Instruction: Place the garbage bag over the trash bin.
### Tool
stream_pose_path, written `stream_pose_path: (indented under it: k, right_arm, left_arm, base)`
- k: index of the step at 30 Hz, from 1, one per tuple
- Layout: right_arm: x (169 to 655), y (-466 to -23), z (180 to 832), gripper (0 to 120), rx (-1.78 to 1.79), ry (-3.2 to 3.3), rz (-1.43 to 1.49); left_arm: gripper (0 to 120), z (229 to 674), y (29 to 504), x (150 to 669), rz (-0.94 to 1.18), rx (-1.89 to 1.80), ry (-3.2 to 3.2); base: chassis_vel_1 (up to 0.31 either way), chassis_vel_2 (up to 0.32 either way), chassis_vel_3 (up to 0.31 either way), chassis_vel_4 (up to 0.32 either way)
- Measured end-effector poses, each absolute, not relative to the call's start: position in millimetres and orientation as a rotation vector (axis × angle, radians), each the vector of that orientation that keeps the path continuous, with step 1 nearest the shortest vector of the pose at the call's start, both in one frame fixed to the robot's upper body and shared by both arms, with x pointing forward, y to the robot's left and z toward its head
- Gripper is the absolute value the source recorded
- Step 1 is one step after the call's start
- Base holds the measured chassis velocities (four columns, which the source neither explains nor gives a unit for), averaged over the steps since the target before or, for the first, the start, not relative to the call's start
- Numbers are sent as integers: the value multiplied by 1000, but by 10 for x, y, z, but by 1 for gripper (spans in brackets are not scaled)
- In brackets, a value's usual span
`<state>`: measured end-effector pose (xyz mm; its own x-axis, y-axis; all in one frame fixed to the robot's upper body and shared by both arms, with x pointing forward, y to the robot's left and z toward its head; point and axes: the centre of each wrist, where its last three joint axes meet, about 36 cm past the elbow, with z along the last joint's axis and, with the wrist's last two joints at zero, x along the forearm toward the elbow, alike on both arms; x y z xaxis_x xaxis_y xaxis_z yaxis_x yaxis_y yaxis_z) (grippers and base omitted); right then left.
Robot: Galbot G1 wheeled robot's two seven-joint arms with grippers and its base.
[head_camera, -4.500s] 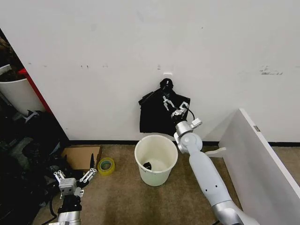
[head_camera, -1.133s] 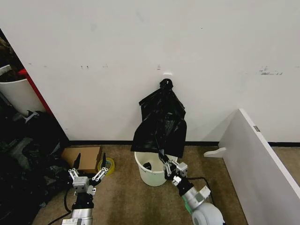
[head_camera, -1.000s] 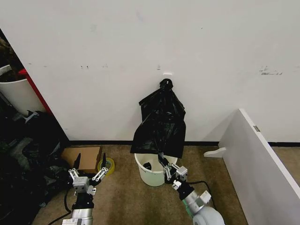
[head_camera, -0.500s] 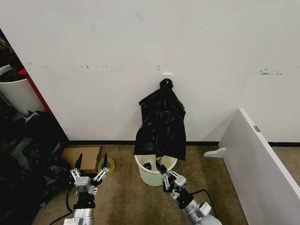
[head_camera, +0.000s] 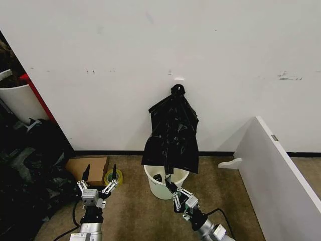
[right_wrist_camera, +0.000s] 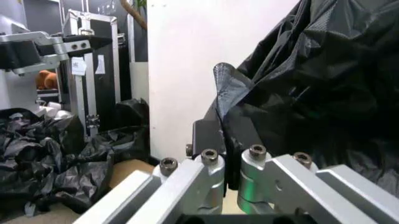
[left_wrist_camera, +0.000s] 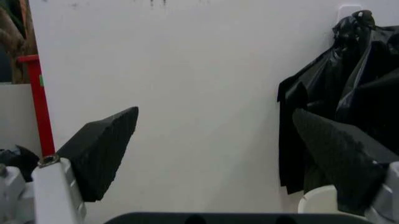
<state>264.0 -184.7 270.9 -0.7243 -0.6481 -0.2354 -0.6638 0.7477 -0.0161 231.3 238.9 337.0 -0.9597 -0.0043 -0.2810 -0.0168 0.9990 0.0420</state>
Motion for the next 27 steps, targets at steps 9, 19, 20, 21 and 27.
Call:
stream_pose_path:
  k: [9, 19, 20, 21, 27]
  right_arm:
    - [2537, -1847, 2619, 0, -1080, 2705, 75]
    - [2637, -1766, 2698, 0, -1011, 2707, 104]
    - [2661, -1758, 2723, 0, -996, 2709, 112]
    - [2661, -1758, 2723, 0, -996, 2709, 112]
    - [2803, -1728, 2862, 0, -911, 2738, 131]
  left_arm:
    - [98, 3352, 2375, 2320, 58, -14, 2859]
    - [98, 3372, 2353, 2331, 57, 22, 2855]
    - [98, 3395, 2353, 2338, 61, 41, 2851]
    - [98, 3395, 2353, 2338, 61, 41, 2851]
    - [98, 3462, 2378, 2422, 90, 131, 2841]
  base:
    - [0, 0, 0, 0]
    - [0, 0, 0, 0]
    - [0, 0, 0, 0]
    - [0, 0, 0, 0]
    - [0, 0, 0, 0]
